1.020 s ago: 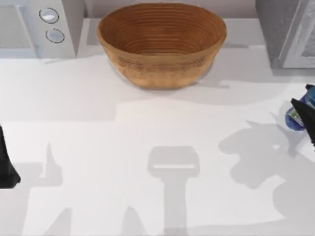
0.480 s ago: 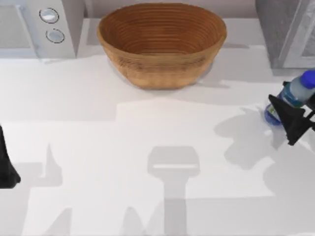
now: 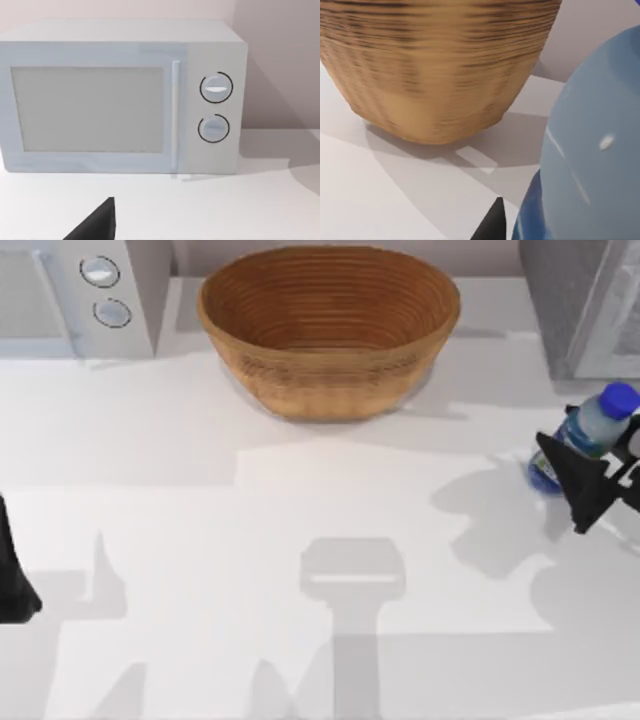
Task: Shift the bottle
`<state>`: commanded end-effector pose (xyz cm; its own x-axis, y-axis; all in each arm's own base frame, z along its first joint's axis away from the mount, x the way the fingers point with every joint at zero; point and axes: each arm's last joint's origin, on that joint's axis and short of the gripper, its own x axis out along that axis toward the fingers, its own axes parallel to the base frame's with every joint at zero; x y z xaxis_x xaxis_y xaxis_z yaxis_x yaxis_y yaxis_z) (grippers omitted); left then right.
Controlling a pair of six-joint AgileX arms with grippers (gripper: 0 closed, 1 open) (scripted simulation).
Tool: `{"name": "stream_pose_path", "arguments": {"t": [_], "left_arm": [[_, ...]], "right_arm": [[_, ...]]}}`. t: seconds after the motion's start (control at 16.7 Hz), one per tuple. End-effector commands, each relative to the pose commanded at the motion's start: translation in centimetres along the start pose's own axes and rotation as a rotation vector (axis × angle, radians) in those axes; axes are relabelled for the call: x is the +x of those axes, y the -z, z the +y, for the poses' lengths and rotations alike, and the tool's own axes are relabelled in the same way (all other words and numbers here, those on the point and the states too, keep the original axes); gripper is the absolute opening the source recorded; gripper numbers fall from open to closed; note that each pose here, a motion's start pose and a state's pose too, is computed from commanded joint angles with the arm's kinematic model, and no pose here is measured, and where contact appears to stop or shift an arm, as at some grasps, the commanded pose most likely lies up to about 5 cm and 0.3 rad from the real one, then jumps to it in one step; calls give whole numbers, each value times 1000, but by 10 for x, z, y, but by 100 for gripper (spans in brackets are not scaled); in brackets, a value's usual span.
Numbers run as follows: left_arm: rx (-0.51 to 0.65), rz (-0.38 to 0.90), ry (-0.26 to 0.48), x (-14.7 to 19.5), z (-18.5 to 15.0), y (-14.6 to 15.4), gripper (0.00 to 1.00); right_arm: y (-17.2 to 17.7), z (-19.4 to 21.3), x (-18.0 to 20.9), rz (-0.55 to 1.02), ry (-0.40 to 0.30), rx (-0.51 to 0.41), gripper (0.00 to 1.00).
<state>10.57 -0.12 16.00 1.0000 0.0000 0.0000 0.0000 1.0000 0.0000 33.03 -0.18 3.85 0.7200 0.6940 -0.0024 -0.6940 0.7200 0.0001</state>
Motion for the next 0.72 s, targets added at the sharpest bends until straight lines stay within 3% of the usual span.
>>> {"name": "stream_pose_path", "arguments": {"t": [0.66,0.72], "left_arm": [[0,0,0,0,0,0,100],[0,0,0,0,0,0,100]], "right_arm": [[0,0,0,0,0,0,98],[0,0,0,0,0,0,100]]}}
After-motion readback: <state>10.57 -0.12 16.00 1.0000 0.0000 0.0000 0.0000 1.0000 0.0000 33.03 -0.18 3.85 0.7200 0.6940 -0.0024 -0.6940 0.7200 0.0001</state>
